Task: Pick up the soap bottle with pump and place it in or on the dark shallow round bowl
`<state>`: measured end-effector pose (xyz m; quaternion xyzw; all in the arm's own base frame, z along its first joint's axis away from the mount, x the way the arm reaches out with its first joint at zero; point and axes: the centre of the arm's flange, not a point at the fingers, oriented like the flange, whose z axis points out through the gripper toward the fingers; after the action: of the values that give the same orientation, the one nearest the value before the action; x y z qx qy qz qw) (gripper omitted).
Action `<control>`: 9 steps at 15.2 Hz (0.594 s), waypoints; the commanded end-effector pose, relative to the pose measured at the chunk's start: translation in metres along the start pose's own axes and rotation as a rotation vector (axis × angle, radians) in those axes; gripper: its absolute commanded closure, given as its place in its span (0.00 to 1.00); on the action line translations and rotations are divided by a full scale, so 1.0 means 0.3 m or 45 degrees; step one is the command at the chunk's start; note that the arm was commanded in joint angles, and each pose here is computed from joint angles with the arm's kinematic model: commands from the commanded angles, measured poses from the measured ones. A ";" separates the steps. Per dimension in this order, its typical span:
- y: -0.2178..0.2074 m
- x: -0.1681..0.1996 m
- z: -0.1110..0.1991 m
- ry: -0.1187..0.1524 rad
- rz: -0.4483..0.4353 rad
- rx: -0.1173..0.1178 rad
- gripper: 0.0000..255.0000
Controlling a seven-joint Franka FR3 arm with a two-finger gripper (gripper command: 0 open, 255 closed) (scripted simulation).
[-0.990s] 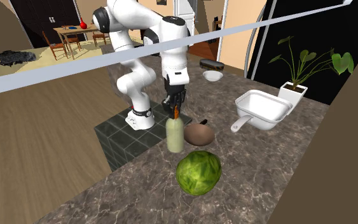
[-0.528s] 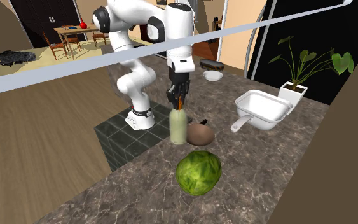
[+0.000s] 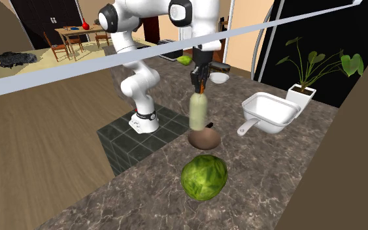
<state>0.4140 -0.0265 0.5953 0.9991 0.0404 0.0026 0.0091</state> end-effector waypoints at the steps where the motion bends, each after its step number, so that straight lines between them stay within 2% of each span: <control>1: -0.082 0.016 -0.033 0.000 0.001 0.001 1.00; 5: -0.217 0.051 -0.104 0.000 0.001 0.001 1.00; 9: -0.219 0.051 -0.034 0.000 0.001 0.001 1.00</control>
<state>0.4246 0.0393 0.6096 0.9992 0.0400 0.0022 0.0089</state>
